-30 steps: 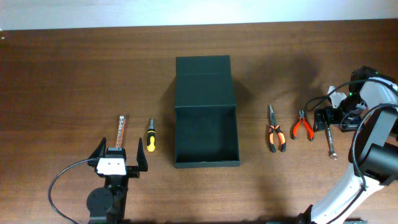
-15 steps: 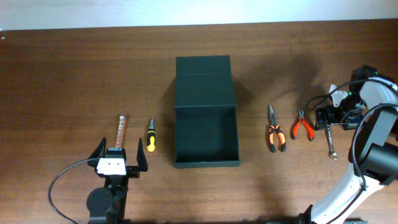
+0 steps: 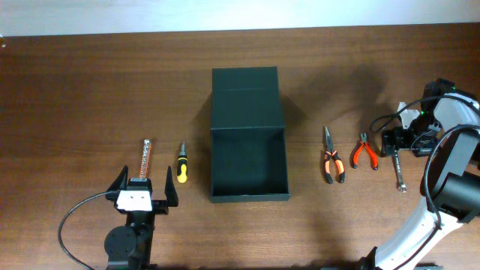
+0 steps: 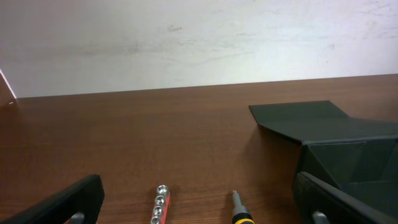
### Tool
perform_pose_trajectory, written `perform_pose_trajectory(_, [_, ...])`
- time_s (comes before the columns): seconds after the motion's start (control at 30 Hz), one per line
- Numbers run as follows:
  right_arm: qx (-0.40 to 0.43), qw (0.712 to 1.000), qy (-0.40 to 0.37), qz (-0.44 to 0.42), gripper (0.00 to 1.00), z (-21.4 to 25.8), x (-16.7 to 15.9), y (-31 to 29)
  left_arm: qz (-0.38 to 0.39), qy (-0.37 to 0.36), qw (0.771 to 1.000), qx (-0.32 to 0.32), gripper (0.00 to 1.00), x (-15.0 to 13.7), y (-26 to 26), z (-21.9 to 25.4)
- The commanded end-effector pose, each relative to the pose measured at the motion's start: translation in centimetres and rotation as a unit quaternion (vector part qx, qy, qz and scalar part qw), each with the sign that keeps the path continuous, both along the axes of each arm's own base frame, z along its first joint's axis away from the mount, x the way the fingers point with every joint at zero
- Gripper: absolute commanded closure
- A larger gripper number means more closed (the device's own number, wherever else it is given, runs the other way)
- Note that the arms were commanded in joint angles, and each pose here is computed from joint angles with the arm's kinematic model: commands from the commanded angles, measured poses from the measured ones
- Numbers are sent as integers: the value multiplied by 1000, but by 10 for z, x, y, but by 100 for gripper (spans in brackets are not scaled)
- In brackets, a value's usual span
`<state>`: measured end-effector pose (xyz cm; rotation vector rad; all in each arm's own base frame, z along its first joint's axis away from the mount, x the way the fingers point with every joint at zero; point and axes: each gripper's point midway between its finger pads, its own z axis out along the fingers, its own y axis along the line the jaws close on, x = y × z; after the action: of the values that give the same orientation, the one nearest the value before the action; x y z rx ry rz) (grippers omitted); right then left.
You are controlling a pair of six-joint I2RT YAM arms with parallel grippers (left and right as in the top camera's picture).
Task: Pack container
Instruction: 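Lower the right gripper and grasp the silver wrench's shaft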
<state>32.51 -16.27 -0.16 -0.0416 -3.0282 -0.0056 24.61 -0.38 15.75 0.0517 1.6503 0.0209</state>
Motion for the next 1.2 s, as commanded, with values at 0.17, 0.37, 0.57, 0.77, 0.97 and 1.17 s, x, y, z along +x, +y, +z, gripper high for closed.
perform_pose_trajectory(0.17, [-16,999,28,-11,2,-13,-9,-6,2,-1,1000,8,1,0,1,-1])
perform_pose_trajectory(0.37, [-21,999,33,-14,0,-13,-11,-7,2,-1,1000,8,1,0,1,-1])
perform_pose_trajectory(0.57, [-18,999,31,-15,14,-13,-10,-6,2,-1,1000,8,1,0,1,-1])
perform_pose_trajectory(0.77, [-9,999,27,-14,59,-13,-8,-1,2,-1,1000,8,1,0,1,-1])
perform_pose_trajectory(0.97, [-10,1000,27,1,85,-13,-3,8,2,-1,1000,8,1,0,1,-1])
perform_pose_trajectory(1.17, [-13,999,26,20,96,-13,3,19,2,-1,1000,8,1,0,1,-1])
